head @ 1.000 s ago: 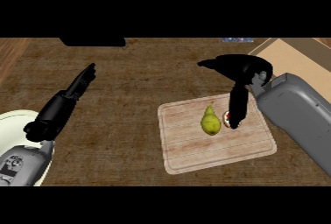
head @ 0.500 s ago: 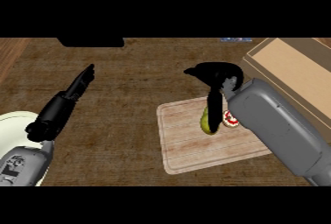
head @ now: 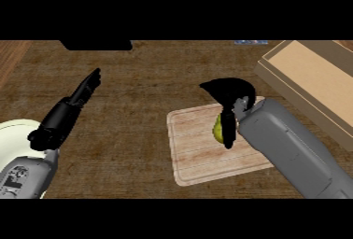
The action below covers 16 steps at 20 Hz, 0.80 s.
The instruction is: Pick the pear from the cutting board and place it in the cardboard box
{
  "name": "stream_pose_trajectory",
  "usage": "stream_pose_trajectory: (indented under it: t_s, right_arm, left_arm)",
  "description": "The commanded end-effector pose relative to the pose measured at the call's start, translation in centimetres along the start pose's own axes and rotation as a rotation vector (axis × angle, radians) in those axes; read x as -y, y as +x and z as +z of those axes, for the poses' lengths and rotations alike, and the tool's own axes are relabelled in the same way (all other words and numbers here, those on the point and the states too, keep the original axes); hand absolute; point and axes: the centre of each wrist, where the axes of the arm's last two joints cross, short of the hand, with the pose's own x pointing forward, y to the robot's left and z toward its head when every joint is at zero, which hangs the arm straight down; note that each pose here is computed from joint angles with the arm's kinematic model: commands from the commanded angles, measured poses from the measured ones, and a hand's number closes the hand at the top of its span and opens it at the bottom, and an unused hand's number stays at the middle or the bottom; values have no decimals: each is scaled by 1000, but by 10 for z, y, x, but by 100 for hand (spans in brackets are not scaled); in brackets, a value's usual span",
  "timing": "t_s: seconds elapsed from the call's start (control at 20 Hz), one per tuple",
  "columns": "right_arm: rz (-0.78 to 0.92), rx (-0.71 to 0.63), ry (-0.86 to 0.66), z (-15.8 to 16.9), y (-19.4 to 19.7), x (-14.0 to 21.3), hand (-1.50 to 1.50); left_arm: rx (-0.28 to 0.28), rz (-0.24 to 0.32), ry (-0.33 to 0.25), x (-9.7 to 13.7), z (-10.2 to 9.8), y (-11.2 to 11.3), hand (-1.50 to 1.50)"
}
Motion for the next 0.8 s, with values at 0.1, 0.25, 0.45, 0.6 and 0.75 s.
stream_pose_trajectory:
  t_s: [0.1, 0.25, 0.45, 0.6, 0.75]
  right_arm:
    - [60, -69, 22, 2, -6, 6, -150]
    - [63, -83, 36, -3, -15, -6, -150]
    - [48, -87, 13, -17, 3, -18, -150]
    - [43, -60, 54, -39, -16, -42, -150]
    - [33, -59, 53, -34, -16, -32, -150]
  left_arm:
    - [0, 7, 1, -9, 1, 13, 0]
    - [6, 4, -18, 7, 22, 15, 0]
    - [-6, -6, 12, -16, 12, -5, 0]
    - [4, -1, 4, -8, -10, 12, 0]
    - [1, -9, -3, -12, 1, 20, 0]
